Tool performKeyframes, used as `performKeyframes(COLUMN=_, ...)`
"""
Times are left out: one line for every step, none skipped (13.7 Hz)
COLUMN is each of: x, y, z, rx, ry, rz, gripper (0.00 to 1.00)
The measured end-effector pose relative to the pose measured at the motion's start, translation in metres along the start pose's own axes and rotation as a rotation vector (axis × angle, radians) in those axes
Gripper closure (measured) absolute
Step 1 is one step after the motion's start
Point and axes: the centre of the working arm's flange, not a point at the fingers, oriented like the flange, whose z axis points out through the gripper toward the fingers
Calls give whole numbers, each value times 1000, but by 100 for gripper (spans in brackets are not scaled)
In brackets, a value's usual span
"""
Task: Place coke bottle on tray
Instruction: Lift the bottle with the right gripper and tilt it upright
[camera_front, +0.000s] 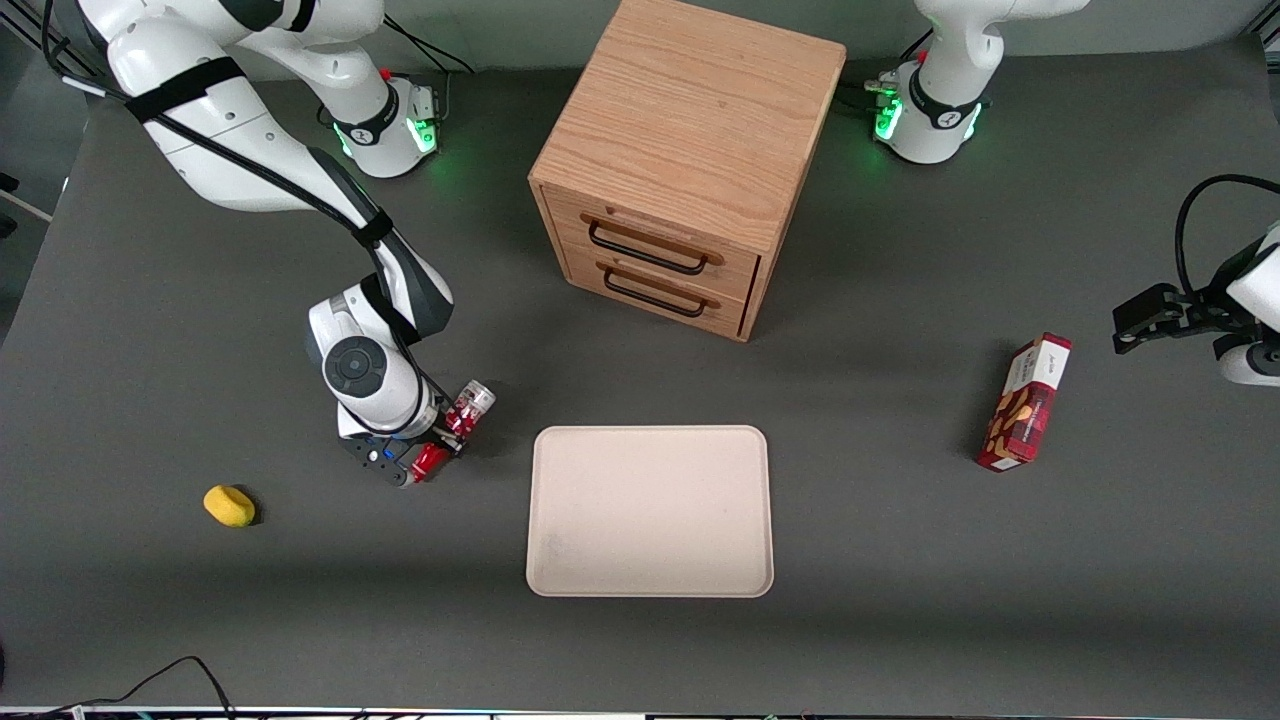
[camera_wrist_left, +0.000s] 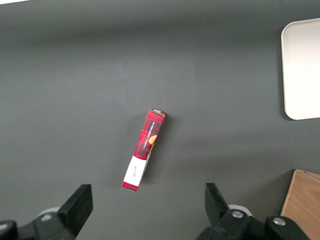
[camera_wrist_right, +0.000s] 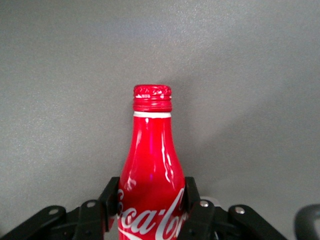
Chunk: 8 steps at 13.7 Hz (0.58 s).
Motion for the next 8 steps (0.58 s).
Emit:
performKeyframes(x=0, y=0, z=0, rx=0, ry=0, rz=0, gripper=44)
performKeyframes(x=0, y=0, z=-1, rx=0, ry=1, rz=-1, gripper=44)
performKeyframes(x=1, y=0, z=-3, rx=-5, ry=4, rz=-2, gripper=44)
performKeyframes(x=4, y=1, z=-9, rx=-18, ry=5, rz=-4, gripper=44)
performKeyframes(x=7, y=1, z=-21, rx=-34, ry=8, rz=-6, gripper=44)
performKeyframes(x=10, y=2, z=-38, rx=-43, ry=9, rz=-8, gripper=44)
performKeyframes(x=12, y=2, z=-60, rx=-44, ry=1, rz=-16, gripper=44)
performKeyframes(x=13, y=4, z=-84, rx=-39, ry=-19, rz=-30, gripper=44)
